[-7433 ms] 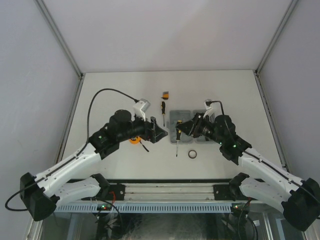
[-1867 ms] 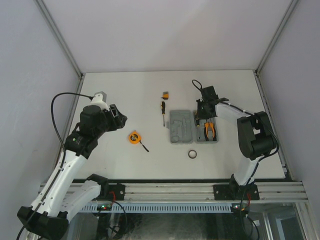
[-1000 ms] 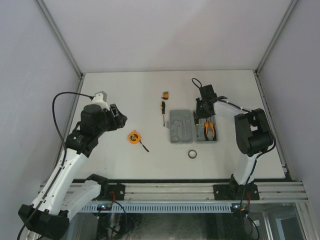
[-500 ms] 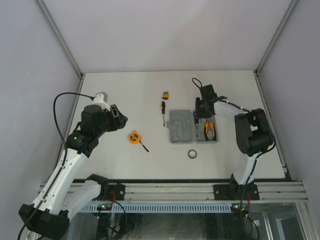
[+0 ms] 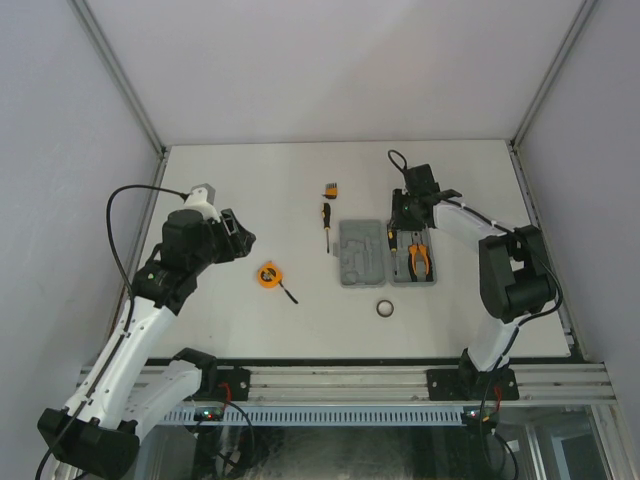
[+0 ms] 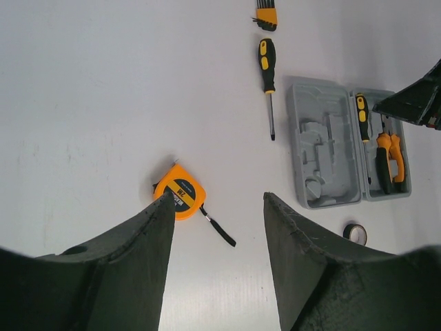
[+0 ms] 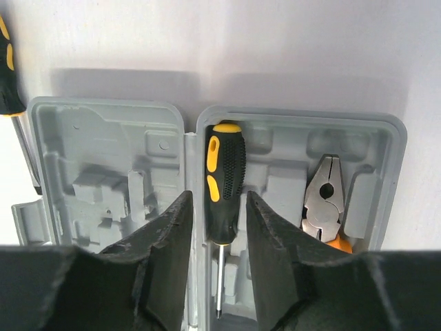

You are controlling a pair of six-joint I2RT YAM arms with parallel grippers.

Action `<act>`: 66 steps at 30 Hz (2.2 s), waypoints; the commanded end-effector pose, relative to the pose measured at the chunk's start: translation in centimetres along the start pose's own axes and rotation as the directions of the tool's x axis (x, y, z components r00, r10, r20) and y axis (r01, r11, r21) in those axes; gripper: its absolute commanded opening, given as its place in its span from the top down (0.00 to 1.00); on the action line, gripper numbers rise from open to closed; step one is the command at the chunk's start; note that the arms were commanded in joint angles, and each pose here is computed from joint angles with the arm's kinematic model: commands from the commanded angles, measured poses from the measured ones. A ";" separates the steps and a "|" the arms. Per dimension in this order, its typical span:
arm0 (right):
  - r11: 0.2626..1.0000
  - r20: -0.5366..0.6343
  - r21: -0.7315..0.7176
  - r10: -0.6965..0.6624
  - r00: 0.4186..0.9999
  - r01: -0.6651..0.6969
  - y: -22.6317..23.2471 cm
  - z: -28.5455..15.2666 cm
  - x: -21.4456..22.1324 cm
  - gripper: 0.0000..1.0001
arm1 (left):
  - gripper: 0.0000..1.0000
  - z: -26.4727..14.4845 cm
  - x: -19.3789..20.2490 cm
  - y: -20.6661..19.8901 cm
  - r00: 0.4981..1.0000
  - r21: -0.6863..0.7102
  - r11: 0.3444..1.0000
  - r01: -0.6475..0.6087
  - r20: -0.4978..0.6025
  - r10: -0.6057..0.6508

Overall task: Sort the tools into containers
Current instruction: Place the screwdriver in the storage box.

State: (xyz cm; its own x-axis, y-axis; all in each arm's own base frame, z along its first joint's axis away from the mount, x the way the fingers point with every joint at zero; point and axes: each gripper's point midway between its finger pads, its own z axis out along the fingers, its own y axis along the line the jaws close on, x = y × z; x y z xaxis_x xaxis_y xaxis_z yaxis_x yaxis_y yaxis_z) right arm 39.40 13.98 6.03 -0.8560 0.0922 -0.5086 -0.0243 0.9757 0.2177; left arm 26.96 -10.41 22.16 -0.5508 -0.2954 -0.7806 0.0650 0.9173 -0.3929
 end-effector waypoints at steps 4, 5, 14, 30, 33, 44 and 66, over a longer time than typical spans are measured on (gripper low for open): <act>1.000 0.045 -0.017 -0.019 0.999 0.019 0.6 -1.3 -1.5 0.75 | 0.41 0.2 -0.3 -0.1 1.000 0.018 1.000 0.006 0.023 -0.007; 1.000 0.039 -0.014 -0.018 0.999 0.018 0.5 -1.3 -1.4 0.77 | 0.41 0.2 -0.4 0.0 1.000 0.016 1.000 0.006 0.023 -0.006; 0.999 0.025 -0.024 -0.022 0.999 0.023 0.7 -0.5 -1.3 0.82 | 0.41 0.3 -0.3 -0.1 1.000 0.020 1.000 0.008 0.019 -0.008; 0.995 -0.018 0.050 -0.088 0.996 0.088 1.3 -1.1 0.1 0.83 | 0.41 0.3 -0.2 0.0 1.000 0.018 1.000 0.009 0.016 -0.009; 0.993 -0.018 0.066 -0.101 0.995 0.102 1.4 -1.7 0.3 0.83 | 0.41 0.3 -0.3 -0.1 1.000 0.020 1.000 0.009 0.019 -0.010; 0.991 -0.054 0.065 -0.110 0.992 0.114 1.8 -2.0 1.9 0.85 | 0.41 0.3 -0.4 -0.1 1.000 0.021 1.000 0.012 0.022 -0.012; 0.986 -0.093 0.109 -0.118 0.989 0.128 1.2 -1.9 3.8 0.90 | 0.41 0.3 -0.4 0.0 1.000 0.020 1.000 0.012 0.021 -0.012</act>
State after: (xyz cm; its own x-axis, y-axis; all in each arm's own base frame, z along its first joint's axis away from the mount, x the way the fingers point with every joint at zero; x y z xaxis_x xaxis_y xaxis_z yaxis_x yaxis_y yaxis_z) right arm 35.34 15.40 4.85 -0.9086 -0.0432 -0.4154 -0.0808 0.9940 0.0734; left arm 27.02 -10.27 22.18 -0.5511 -0.3008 -0.7783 0.0625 0.9153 -0.3980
